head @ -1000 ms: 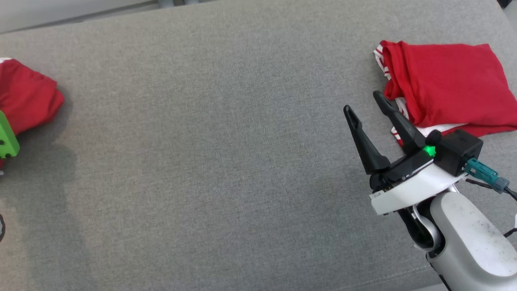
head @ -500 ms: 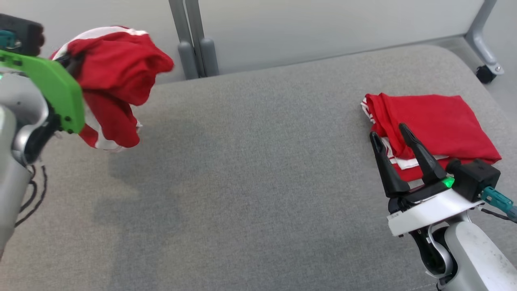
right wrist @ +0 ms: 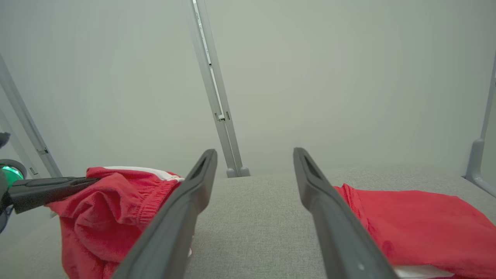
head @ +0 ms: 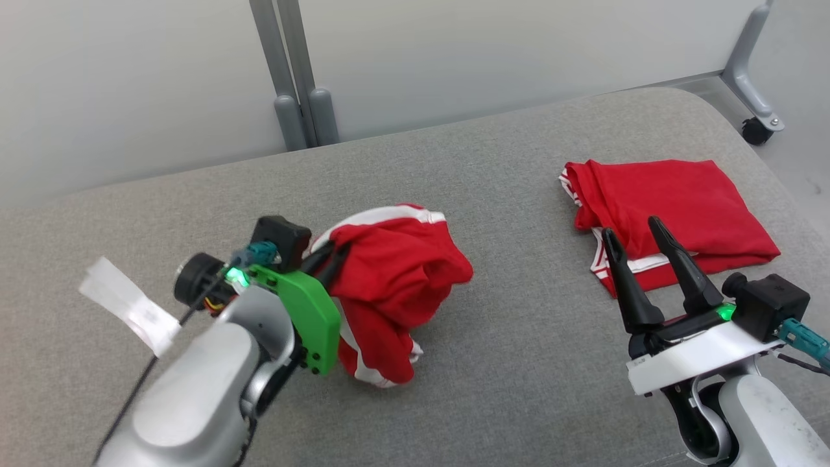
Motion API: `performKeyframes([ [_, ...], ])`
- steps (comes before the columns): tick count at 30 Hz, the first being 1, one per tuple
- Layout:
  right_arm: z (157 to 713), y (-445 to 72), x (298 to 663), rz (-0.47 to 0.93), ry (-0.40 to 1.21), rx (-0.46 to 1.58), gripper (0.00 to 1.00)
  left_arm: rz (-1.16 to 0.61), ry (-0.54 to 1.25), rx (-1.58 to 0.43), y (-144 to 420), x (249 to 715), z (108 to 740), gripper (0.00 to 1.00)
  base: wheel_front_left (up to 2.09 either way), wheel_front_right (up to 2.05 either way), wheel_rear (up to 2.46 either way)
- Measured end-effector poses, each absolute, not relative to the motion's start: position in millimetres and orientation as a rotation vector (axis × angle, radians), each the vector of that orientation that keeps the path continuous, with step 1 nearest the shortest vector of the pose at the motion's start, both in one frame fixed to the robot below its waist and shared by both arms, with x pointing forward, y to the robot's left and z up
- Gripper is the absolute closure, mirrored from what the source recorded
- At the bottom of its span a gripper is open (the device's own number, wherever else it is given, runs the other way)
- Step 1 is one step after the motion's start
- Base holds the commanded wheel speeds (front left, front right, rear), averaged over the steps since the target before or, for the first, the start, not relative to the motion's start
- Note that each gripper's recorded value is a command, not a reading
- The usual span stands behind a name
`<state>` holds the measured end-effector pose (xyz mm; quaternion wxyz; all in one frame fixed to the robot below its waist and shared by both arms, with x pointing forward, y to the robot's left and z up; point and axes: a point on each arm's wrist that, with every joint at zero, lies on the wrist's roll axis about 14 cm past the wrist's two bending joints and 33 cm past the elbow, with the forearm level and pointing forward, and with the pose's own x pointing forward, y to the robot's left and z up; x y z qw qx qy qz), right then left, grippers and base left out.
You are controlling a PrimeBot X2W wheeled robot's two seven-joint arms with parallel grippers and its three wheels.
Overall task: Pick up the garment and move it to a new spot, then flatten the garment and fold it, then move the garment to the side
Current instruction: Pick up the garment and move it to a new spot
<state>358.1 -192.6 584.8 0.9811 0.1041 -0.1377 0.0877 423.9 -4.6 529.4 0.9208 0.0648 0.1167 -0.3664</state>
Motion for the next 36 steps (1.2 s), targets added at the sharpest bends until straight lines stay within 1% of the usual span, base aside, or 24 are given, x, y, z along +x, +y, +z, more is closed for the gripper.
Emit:
performKeyframes([
  [6,578,-195,355,0.167,-0.258,0.208,0.0,-0.758,0.347,0.033,-33,396,466,1.0,0.0,0.0,0.0],
  [7,577,-196,354,0.164,-0.254,0.208,0.0,-0.759,0.358,0.025,-37,393,458,0.48,0.0,0.0,0.0],
  [8,576,-197,354,0.161,-0.25,0.207,0.0,-0.76,0.373,0.004,-40,390,452,0.0,0.0,0.0,0.0],
  [14,575,-202,353,0.153,-0.243,0.193,0.0,-0.753,0.351,-0.025,-45,390,446,0.0,0.0,0.0,0.0],
  [16,576,-201,353,0.158,-0.244,0.191,0.0,-0.742,0.321,-0.034,-42,396,454,0.0,0.0,0.0,0.0],
  [18,578,-200,353,0.162,-0.251,0.191,0.0,-0.726,0.294,-0.089,-38,402,467,0.0,0.0,0.0,0.0],
  [22,583,-201,353,0.165,-0.265,0.188,0.0,-0.706,0.233,-0.104,-22,412,490,0.0,0.0,0.0,0.0],
  [26,587,-202,354,0.164,-0.279,0.187,0.0,-0.63,0.117,-0.11,12,427,530,0.0,0.0,0.0,0.0],
  [29,586,-199,354,0.169,-0.28,0.195,0.0,-0.51,0.028,-0.122,53,434,554,0.0,0.0,0.0,0.0],
  [32,586,-193,355,0.18,-0.283,0.209,0.0,-0.41,-0.037,-0.184,86,428,565,0.0,0.0,0.0,0.0],
  [36,572,-194,352,0.163,-0.251,0.234,0.0,-0.262,-0.07,-0.206,132,412,556,0.0,0.0,0.0,0.0],
])
